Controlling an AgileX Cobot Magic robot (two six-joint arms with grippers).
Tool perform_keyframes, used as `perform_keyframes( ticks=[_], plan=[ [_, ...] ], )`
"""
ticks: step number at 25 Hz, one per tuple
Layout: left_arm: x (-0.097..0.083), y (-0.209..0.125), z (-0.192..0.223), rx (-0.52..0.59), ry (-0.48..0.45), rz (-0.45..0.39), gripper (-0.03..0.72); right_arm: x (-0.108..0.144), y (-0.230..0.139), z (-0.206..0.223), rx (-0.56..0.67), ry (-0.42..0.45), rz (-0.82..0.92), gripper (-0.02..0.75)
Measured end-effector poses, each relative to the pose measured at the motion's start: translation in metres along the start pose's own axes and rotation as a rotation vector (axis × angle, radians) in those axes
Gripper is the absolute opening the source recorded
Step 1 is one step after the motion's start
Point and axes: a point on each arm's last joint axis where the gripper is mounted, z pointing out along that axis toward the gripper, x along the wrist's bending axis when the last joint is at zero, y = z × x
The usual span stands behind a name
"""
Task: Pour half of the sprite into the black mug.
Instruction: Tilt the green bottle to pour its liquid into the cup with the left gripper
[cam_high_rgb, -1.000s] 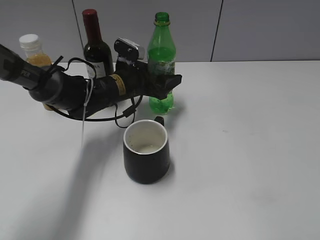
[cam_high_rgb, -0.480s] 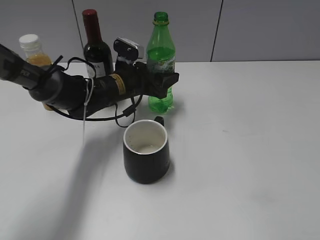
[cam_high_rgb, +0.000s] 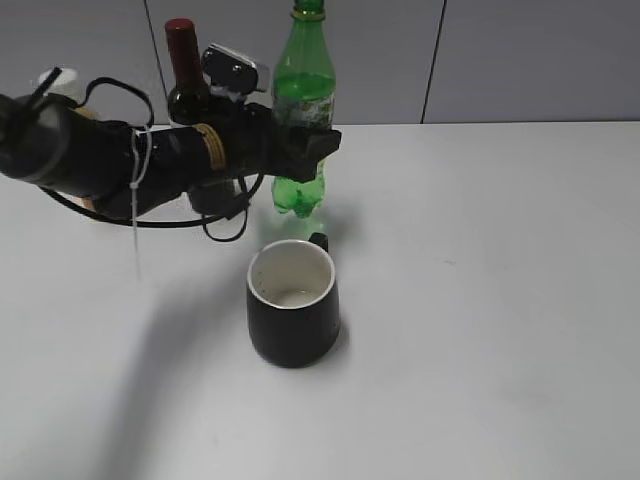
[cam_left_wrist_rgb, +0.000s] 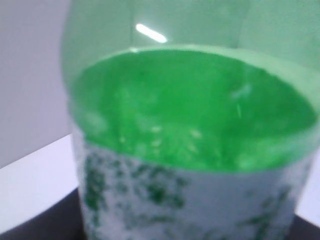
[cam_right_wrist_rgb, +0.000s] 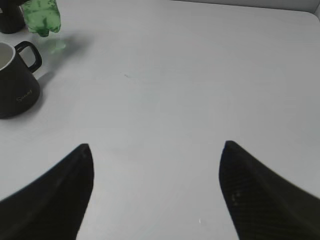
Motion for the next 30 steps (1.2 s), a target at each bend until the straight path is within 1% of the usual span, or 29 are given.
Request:
perform_keyframes(
  ticks=[3,6,10,15,19,24,28,30],
  plan=[
    [-0.007,0.002,-0.020,0.004,0.003,0.010,0.449,0.000,0.000,0.000,0.000,0.000,0.000,0.592],
    [-0.012,0.005,-0.038,-0.003,0.023,0.039,0.449,0.000,0.000,0.000,0.000,0.000,0.000,0.592],
    [-0.012,0.006,-0.063,0.002,0.063,0.031,0.449,0.000,0.000,0.000,0.000,0.000,0.000,0.592],
    [-0.003,0.004,-0.103,0.030,0.166,0.048,0.449,0.000,0.000,0.000,0.000,0.000,0.000,0.592],
    [0.005,-0.002,-0.138,0.059,0.255,0.022,0.449,0.000,0.000,0.000,0.000,0.000,0.000,0.592],
    [0.004,-0.012,-0.173,0.106,0.367,0.029,0.449,0.000,0.000,0.000,0.000,0.000,0.000,0.592],
    [-0.001,-0.018,-0.190,0.135,0.418,0.020,0.449,0.000,0.000,0.000,0.000,0.000,0.000,0.592],
    [-0.002,-0.020,-0.196,0.159,0.434,0.043,0.449,0.000,0.000,0.000,0.000,0.000,0.000,0.592]
  ],
)
